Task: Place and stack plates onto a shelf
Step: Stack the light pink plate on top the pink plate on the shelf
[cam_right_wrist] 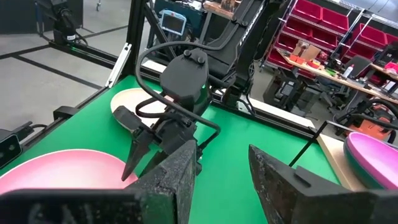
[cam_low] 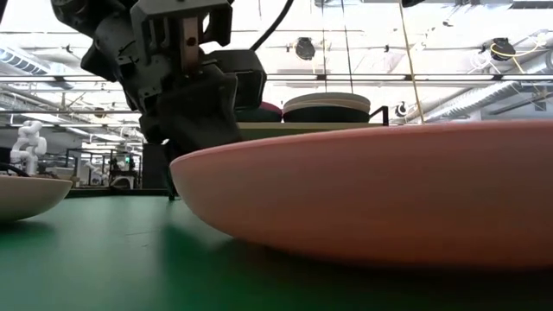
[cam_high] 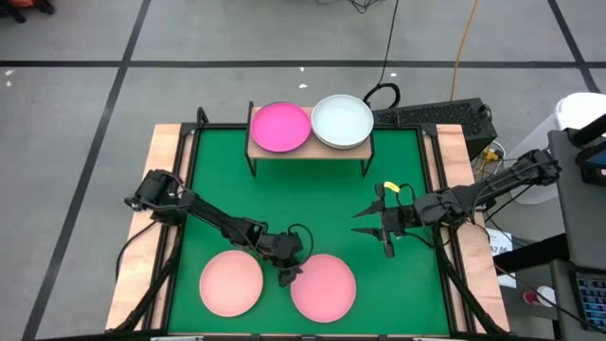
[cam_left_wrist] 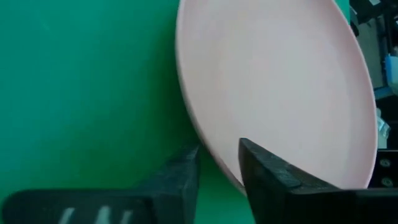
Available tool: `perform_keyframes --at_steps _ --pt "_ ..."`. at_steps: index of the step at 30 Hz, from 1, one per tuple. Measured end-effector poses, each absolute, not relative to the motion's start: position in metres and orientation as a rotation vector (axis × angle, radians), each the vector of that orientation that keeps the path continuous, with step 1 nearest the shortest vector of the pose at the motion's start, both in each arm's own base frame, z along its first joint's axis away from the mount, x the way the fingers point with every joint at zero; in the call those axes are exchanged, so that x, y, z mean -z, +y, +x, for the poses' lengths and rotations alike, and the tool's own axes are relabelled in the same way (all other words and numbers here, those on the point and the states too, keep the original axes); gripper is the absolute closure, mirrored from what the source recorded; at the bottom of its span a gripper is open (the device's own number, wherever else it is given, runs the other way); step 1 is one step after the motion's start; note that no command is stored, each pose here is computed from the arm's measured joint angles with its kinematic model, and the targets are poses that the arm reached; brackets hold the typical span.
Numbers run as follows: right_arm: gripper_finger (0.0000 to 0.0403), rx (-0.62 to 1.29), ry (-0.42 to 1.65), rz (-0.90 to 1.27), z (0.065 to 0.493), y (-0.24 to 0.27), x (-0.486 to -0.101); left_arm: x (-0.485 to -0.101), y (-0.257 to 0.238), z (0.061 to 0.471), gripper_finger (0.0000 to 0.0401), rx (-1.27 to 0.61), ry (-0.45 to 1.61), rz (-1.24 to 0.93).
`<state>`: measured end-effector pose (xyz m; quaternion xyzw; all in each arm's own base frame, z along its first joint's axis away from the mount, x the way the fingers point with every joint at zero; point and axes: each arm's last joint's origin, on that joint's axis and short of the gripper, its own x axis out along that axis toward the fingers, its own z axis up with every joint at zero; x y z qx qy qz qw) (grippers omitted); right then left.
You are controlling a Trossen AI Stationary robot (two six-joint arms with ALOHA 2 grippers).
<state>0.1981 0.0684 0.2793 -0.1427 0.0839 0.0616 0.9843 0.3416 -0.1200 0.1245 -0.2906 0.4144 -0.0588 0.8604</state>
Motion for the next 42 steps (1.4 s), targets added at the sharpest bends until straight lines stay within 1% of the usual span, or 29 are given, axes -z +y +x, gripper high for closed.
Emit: perform_keyframes --at_steps 6,9,15,17,20,24,29,32,37,40,42 --pt "0.0273 -0.124 0.169 -0.287 0.198 0.068 -0.279 -0.123 -0.118 0.341 0.0362 0.125 0.9 -0.625" --pt "0.0273 -0.124 0.169 -0.287 0.198 0.068 -0.279 -0.123 -0.116 0.341 0.0388 0.127 0.901 -0.627" --pt "0.0273 -0.124 0.169 -0.287 0.198 0.068 -0.279 -0.129 -0.112 0.341 0.0391 0.137 0.885 -0.603" --pt "0.0273 -0.124 0.169 -0.287 0.198 0.068 -0.279 -0.14 -0.108 0.339 0.0391 0.139 0.873 -0.592" --pt "0.0273 -0.124 0.169 -0.287 0.198 0.068 -0.279 -0.167 -0.096 0.332 0.0392 0.114 0.836 -0.567" --pt "0.0273 -0.124 0.169 -0.287 0.198 0.068 -0.279 -0.215 -0.07 0.309 0.0392 0.012 0.768 -0.498" --pt "0.0273 -0.124 0.169 -0.287 0.198 0.068 -0.279 -0.27 -0.023 0.264 0.0392 -0.236 0.657 -0.418" --pt "0.0273 -0.123 0.169 -0.287 0.198 0.068 -0.279 -0.298 0.005 0.237 0.0392 -0.365 0.534 -0.402" --pt "0.0273 -0.124 0.167 -0.289 0.198 0.068 -0.279 -0.33 0.049 0.2 0.0392 -0.532 0.34 -0.415" --pt "0.0273 -0.123 0.16 -0.296 0.198 0.068 -0.28 -0.345 0.074 0.186 0.0392 -0.624 0.269 -0.42" --pt "0.0273 -0.123 0.156 -0.301 0.198 0.068 -0.28 -0.355 0.088 0.18 0.0392 -0.65 0.26 -0.43"
